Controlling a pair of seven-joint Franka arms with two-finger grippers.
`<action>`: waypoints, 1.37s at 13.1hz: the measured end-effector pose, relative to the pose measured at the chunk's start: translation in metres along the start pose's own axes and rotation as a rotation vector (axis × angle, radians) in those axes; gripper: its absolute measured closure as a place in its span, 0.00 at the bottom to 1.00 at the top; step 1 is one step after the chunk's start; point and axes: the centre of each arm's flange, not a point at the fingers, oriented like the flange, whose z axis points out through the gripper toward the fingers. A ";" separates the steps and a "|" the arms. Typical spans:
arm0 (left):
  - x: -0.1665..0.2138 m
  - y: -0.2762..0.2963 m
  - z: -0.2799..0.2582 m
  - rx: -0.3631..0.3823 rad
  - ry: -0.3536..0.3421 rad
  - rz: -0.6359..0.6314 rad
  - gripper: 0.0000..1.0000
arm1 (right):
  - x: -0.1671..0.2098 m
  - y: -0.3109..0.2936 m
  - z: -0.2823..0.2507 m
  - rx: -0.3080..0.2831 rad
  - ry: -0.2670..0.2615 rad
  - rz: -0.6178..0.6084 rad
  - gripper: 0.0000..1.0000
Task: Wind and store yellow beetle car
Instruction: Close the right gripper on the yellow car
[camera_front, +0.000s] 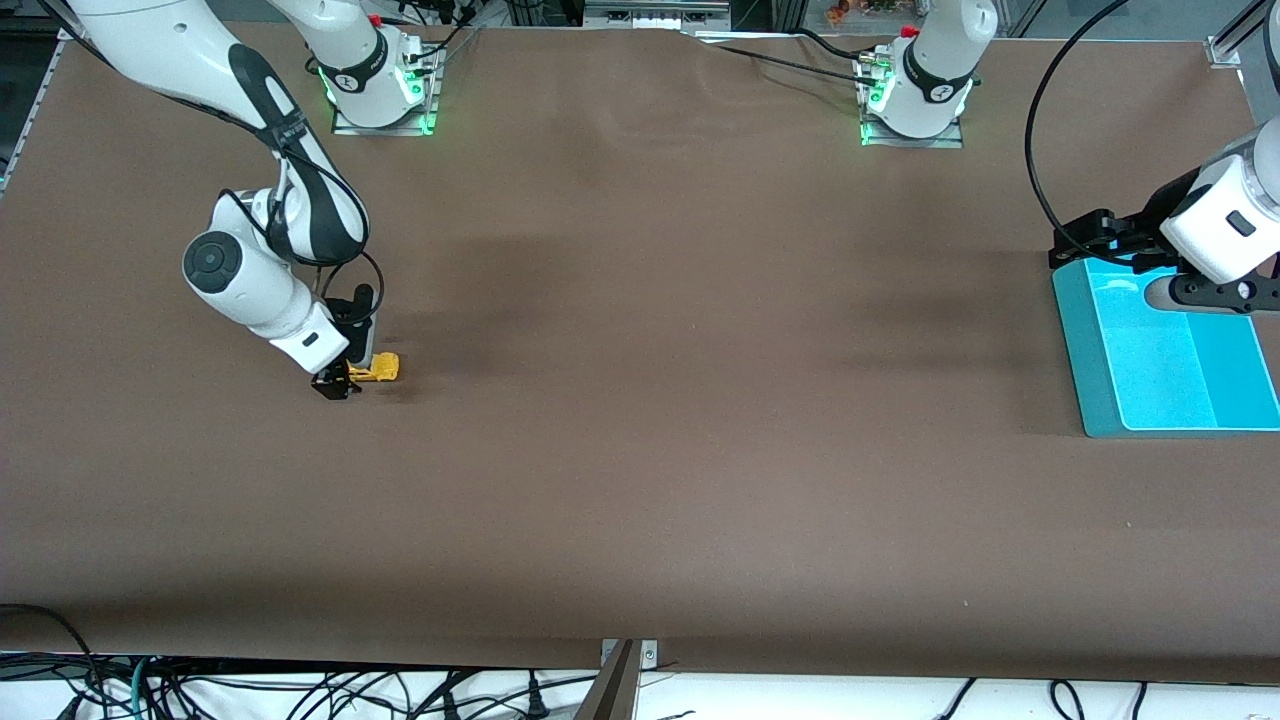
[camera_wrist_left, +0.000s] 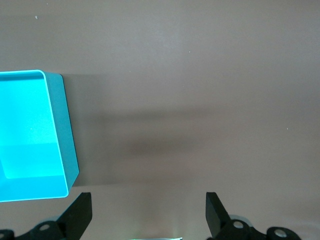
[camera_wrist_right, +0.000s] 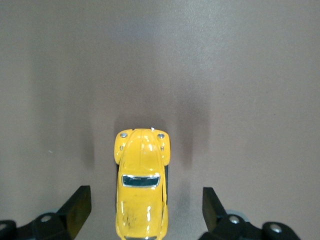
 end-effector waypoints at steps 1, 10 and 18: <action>0.000 0.000 0.000 0.000 0.000 0.000 0.00 | 0.000 0.000 0.003 0.002 0.000 -0.001 0.13; 0.000 0.000 0.000 0.000 0.000 0.000 0.00 | 0.000 -0.001 0.004 0.005 0.001 -0.002 0.56; 0.000 0.000 0.000 0.000 0.000 0.000 0.00 | 0.000 -0.001 0.004 0.006 0.001 -0.016 0.56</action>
